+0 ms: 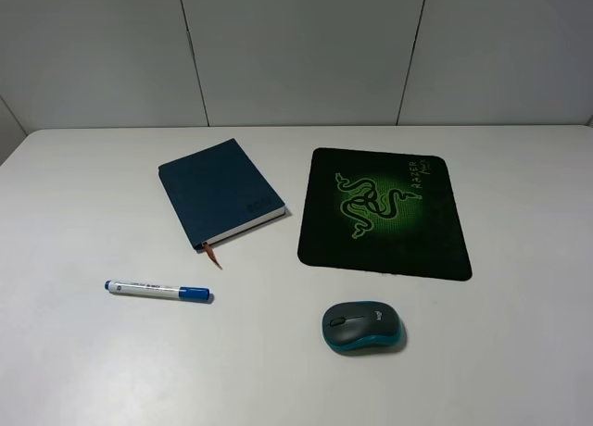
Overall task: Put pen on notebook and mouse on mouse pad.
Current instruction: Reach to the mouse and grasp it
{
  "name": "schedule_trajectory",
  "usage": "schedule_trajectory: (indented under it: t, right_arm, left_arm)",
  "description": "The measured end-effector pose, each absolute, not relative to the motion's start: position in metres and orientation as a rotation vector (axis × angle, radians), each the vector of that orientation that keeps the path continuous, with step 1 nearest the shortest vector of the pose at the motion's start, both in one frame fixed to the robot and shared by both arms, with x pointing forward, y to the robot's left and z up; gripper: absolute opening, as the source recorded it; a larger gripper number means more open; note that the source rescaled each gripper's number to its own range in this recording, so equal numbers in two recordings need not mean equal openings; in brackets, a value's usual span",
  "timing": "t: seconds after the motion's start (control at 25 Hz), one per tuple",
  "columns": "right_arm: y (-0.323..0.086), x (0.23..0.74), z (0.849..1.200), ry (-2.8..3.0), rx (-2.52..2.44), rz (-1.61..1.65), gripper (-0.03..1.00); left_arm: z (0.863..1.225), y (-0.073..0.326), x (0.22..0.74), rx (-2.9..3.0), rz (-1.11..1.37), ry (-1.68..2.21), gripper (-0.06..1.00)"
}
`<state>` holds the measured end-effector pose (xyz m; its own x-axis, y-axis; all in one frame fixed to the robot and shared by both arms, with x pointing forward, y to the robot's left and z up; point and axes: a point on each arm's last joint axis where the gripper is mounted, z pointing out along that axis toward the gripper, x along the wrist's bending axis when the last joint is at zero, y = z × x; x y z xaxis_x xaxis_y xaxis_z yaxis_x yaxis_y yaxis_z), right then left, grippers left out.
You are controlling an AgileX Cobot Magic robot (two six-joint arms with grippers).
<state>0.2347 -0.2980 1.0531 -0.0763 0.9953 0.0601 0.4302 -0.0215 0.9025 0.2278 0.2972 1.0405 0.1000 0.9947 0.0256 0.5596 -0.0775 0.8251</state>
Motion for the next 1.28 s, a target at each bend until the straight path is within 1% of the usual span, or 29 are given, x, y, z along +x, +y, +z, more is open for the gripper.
schedule_trajectory:
  t: [0.88, 1.12, 1.28]
  right_arm:
    - [-0.298, 0.235, 1.053, 1.581, 1.521, 1.065, 1.0]
    - [-0.295, 0.234, 1.053, 1.594, 1.532, 1.11, 1.0]
    - [-0.29, 0.236, 1.066, 1.614, 1.549, 1.17, 1.0]
  left_arm:
    - [1.041, 0.297, 0.228, 1.719, 0.836, 1.533, 1.0]
    - [1.041, 0.297, 0.228, 1.719, 0.836, 1.533, 1.0]
    - [1.041, 0.297, 0.228, 1.719, 0.836, 1.533, 1.0]
